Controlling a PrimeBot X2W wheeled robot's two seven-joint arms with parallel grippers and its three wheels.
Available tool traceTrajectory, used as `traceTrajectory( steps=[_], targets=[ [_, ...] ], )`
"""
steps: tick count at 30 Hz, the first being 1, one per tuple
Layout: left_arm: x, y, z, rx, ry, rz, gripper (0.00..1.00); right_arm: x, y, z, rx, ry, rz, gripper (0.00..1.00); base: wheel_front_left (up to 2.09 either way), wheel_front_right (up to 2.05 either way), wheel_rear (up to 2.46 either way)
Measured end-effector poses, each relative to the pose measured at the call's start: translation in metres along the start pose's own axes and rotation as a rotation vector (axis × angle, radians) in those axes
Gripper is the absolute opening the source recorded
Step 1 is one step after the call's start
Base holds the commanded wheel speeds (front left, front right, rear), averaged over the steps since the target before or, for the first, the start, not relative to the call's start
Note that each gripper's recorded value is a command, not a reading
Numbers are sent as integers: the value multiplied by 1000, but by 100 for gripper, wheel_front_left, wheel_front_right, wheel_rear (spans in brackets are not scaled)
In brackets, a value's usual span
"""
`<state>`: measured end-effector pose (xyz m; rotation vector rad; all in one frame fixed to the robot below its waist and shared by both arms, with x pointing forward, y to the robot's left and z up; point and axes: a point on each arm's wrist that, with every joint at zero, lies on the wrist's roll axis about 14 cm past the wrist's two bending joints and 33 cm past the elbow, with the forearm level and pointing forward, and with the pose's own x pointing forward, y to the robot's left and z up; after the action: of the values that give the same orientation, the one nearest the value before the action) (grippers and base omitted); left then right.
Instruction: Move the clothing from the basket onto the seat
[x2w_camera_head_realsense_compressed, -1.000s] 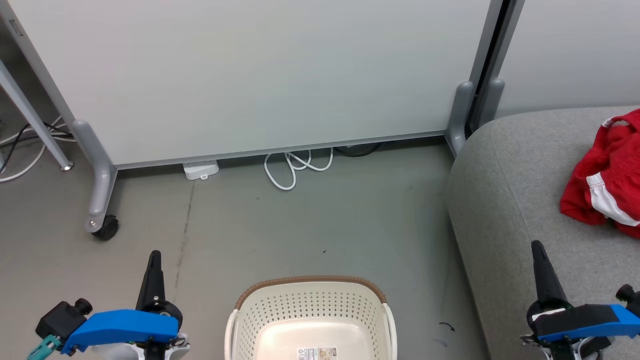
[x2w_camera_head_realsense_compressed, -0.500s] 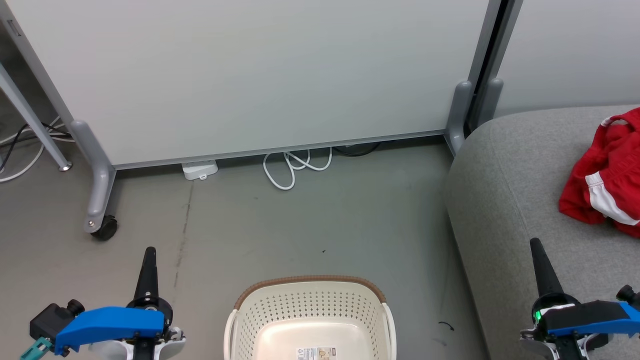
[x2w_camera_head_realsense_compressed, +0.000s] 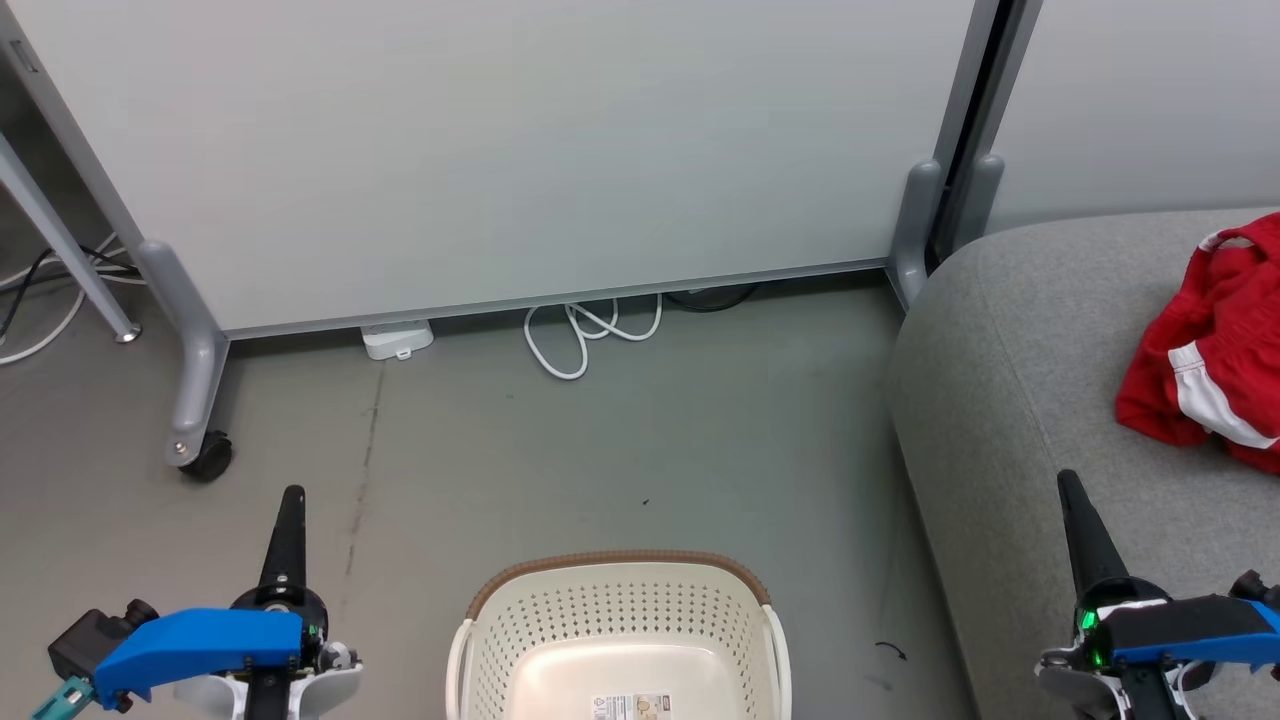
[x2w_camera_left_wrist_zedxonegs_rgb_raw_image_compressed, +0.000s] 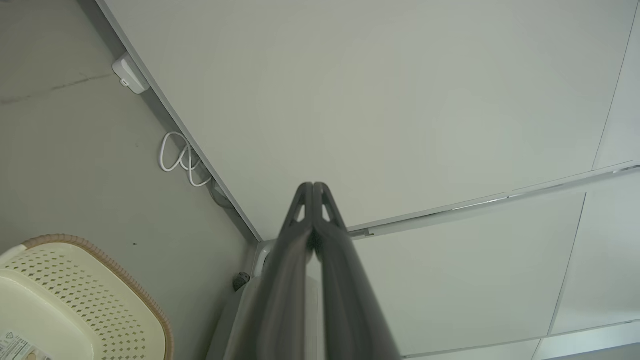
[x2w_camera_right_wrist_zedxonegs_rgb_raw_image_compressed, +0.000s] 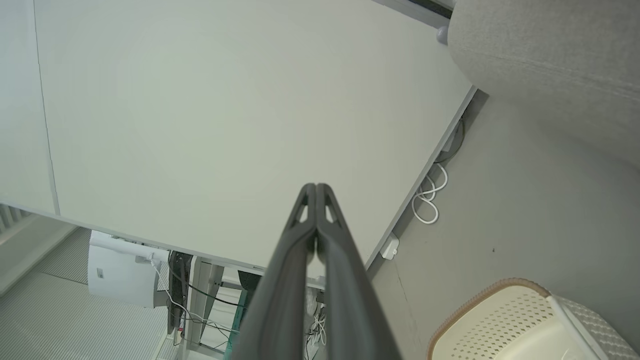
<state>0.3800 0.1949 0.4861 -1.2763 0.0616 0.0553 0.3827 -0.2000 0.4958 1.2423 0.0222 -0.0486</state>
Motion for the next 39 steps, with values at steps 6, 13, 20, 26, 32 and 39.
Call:
traceTrajectory(
  steps=[6,13,20,26,32,39],
  targets=[
    [1,-2,2,-49,0,-7,0,0,0,0,55,4,2,0,0,0,0],
    [2,-5,4,-111,-2,-18,0,2,3,1,125,6,12,0,0,0,0],
    [3,-7,5,-162,-1,-27,0,2,4,1,182,11,16,0,0,0,0],
    [4,-9,6,-203,-2,-37,0,3,6,1,227,13,23,0,0,0,0],
    [5,-12,8,-244,-2,-48,0,4,7,1,272,15,30,0,0,0,0],
    [6,-14,10,-286,-1,-57,0,4,8,1,322,20,35,0,0,0,0]
  ],
)
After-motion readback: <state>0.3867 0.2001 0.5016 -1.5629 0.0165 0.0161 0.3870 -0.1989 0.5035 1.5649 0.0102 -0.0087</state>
